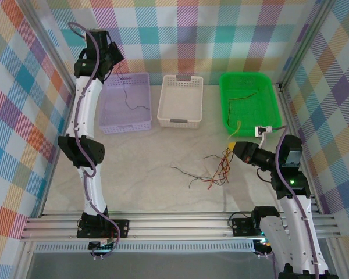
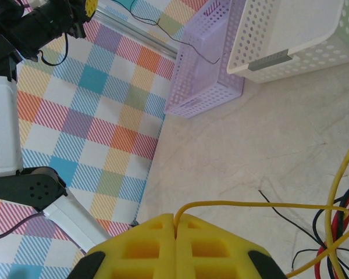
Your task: Untangle the cables
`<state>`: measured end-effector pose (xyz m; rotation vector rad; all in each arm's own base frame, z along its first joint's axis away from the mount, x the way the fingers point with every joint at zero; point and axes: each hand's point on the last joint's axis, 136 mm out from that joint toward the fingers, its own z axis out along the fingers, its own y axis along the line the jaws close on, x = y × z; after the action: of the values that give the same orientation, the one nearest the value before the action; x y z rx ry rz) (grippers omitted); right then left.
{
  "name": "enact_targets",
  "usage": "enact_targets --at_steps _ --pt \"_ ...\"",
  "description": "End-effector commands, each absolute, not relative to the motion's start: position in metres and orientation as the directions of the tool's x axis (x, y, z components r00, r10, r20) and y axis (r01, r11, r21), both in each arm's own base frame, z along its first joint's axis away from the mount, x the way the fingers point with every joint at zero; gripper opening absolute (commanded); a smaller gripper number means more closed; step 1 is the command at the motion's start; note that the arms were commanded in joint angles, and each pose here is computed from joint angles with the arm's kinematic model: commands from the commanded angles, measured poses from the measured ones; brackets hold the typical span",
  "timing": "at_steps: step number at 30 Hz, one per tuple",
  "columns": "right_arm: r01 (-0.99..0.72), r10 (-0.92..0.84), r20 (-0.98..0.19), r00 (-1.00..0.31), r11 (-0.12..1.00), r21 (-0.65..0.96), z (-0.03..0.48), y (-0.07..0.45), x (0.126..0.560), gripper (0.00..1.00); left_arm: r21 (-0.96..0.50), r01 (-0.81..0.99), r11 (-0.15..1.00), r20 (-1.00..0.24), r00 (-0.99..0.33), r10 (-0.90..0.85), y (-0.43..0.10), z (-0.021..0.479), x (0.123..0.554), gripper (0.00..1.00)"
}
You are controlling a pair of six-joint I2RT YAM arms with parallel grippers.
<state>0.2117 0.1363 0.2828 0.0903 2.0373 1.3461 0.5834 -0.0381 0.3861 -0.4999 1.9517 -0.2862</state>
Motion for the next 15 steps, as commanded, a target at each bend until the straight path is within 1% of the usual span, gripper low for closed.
enact_targets --at_steps 1,7,15 --pt "-0.365 0.384 -0.545 -0.745 0.45 0.815 0.294 0.141 0.207 0.0 -0.421 -0.222 0.88 -0.803 -0.359 -0.475 -0.033 0.39 0.579 0.0" --pt "-0.384 0.379 -0.554 -0.741 0.438 0.813 0.3 0.143 0.201 0.0 -0.388 -0.267 0.882 -0.776 -0.422 -0.469 -0.032 0.329 0.583 0.0" --pt "-0.382 0.39 -0.545 -0.742 0.422 0.822 0.303 0.144 0.202 0.0 -0.363 -0.298 0.883 -0.675 -0.569 -0.47 -0.05 0.247 0.583 0.0"
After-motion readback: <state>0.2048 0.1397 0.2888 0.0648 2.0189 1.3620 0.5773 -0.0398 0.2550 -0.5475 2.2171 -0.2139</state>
